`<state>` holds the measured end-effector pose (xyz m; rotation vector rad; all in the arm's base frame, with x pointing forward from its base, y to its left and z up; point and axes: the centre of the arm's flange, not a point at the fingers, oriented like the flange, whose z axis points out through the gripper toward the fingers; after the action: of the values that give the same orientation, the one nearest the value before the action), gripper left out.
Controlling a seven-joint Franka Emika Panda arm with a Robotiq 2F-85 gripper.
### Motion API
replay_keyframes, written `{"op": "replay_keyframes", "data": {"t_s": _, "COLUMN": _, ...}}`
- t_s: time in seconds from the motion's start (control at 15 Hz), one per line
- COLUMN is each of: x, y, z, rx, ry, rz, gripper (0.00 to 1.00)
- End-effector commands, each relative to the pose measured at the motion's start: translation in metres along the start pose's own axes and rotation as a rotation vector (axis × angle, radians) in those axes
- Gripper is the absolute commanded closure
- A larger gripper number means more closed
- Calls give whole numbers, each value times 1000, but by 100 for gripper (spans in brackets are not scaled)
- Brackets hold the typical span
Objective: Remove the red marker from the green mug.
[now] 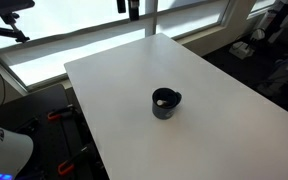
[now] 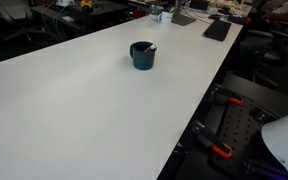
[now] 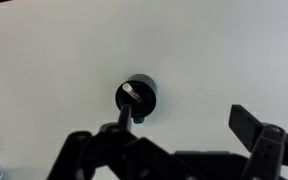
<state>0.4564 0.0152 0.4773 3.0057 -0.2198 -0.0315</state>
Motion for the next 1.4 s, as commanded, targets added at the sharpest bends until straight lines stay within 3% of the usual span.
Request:
{"op": "replay_keyframes", "data": {"t_s": 0.0, "x": 0, "y": 0, "z": 0, "rx": 0, "ry": 0, "rz": 0, "gripper": 0}}
{"op": "replay_keyframes", "data": {"t_s": 0.93, "x": 0, "y": 0, "z": 0, "rx": 0, "ry": 0, "rz": 0, "gripper": 0}}
{"op": "replay_keyframes", "data": {"t_s": 1.33, "x": 24, "y": 24, "z": 26, "rx": 39, "ry": -87, "rz": 54, "gripper": 0}}
